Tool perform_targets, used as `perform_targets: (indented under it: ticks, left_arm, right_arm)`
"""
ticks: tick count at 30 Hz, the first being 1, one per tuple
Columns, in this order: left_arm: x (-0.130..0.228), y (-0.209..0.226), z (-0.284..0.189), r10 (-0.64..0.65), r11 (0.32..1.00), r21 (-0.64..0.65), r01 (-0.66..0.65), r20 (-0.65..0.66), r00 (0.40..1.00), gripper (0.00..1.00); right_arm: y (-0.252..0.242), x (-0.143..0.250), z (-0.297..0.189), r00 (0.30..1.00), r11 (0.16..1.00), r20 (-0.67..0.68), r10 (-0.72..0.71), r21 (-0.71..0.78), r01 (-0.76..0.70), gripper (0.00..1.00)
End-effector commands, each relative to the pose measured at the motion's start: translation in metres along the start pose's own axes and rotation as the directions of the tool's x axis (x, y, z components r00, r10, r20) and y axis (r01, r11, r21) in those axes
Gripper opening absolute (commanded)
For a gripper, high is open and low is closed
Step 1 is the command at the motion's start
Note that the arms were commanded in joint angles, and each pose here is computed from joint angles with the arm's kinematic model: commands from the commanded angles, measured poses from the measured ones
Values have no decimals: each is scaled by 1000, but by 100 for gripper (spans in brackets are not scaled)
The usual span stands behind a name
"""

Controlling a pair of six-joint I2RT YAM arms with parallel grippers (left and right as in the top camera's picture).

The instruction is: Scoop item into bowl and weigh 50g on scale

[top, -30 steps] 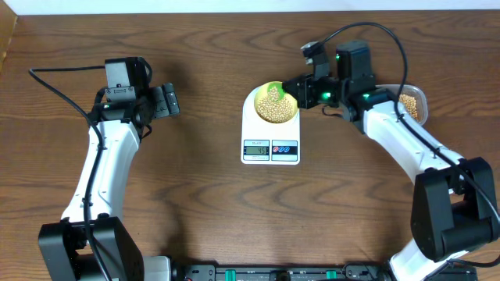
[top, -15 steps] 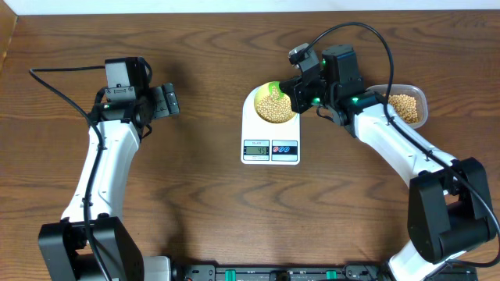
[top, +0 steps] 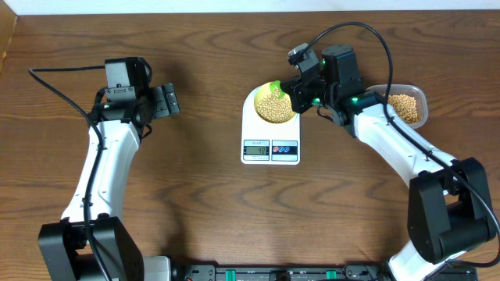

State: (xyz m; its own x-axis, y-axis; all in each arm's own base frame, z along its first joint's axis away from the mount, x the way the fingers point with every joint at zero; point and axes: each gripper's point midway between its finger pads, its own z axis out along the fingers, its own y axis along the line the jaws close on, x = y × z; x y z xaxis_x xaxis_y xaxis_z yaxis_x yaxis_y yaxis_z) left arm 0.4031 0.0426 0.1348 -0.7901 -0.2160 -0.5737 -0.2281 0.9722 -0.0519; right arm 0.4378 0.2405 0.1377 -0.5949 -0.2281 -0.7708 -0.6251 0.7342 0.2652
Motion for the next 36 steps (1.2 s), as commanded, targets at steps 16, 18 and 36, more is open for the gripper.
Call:
perform_targets:
  ticks: [16, 18, 36]
  left_arm:
    - [3, 3, 4, -9, 1000, -19, 8, -12, 1000, 98]
    - [3, 3, 4, -9, 1000, -19, 8, -12, 1000, 98]
    - [3, 3, 4, -9, 1000, -19, 8, -12, 1000, 98]
  right_arm:
    - [5, -6, 0, 999, 998, 23, 47, -34, -46, 1]
    - [4, -6, -1, 997, 997, 22, 70, -34, -69, 1]
    - [-21, -20, -47, 885, 839, -15, 466, -309, -447, 1]
